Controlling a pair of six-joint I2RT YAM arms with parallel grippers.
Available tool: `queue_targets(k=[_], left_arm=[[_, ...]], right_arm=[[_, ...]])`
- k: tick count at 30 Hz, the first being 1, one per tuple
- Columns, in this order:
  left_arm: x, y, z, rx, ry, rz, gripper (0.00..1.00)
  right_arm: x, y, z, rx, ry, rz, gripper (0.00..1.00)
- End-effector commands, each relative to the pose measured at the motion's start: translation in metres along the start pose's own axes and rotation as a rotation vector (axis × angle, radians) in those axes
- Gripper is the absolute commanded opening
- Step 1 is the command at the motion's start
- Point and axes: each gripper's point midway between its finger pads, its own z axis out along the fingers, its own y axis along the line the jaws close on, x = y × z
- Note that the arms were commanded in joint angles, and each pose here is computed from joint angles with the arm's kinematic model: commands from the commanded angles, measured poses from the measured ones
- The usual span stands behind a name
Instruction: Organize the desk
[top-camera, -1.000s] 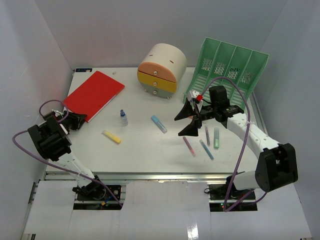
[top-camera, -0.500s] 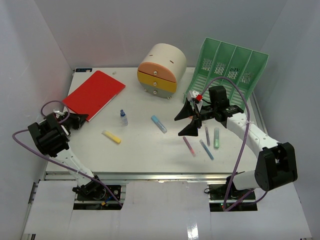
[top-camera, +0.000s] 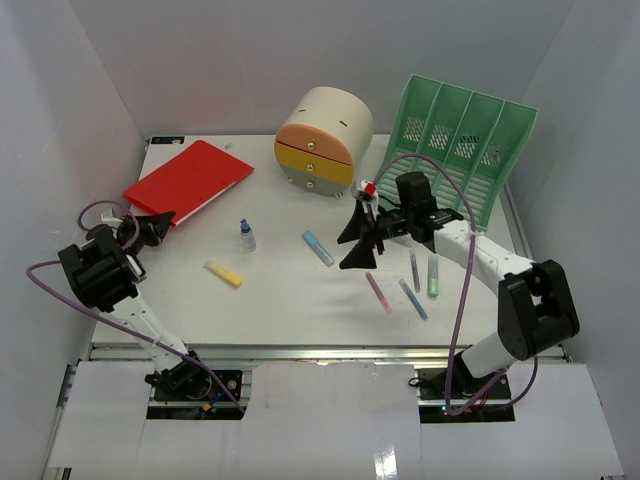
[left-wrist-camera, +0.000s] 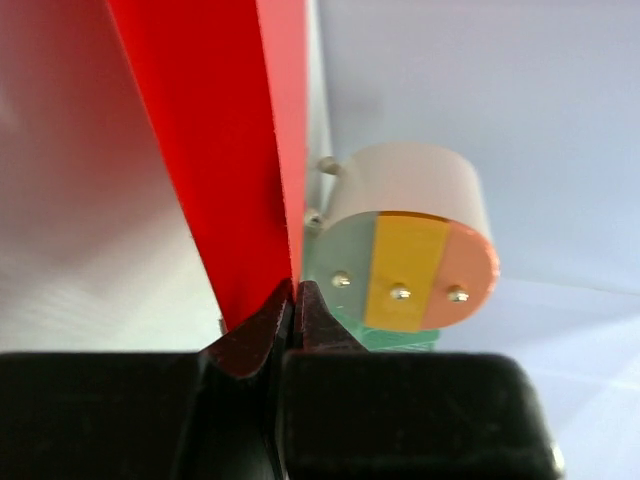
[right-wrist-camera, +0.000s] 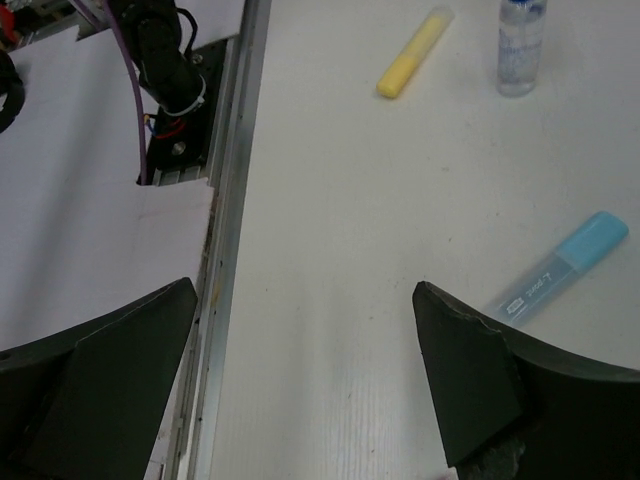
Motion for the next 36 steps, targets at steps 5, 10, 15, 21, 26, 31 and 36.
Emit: queue_targets(k=[5,10,15,21,26,31,36], left_arm=[[0.002,-0.085,-0.017,0.236,0.01,-0.047,0.0],[0.011,-0.088,-0.026,0.277,0.013,-0.148,0.0],[0.013,-0.093,-0.029,0.285,0.018,-0.21,0.0],[0.013,-0.109,-0.032,0.299,0.031,-0.215,0.0],[0.016,-0.116,-0.035,0.316,0.043,-0.215,0.0],[0.027,-0.123,-0.036,0.324,0.06,-0.213,0.0],[0.038,-0.139,-0.039,0.347,0.085,-0.194,0.0]], right_arm=[[-0.082,-0.06,0.061,0.199,-0.024,0.16,0.9],[-0.148,-0.052,0.119,0.097,-0.11,-0.011,0.9],[-0.151,-0.053,0.166,-0.067,-0.08,-0.576,0.9],[-0.16,-0.11,0.213,0.033,0.006,-0.93,0.9],[-0.163,-0.131,0.242,0.136,0.046,-1.198,0.9],[-0.174,-0.142,0.262,0.244,0.002,-1.265,0.9],[-0.175,-0.155,0.269,0.304,-0.019,-1.291,0.9]])
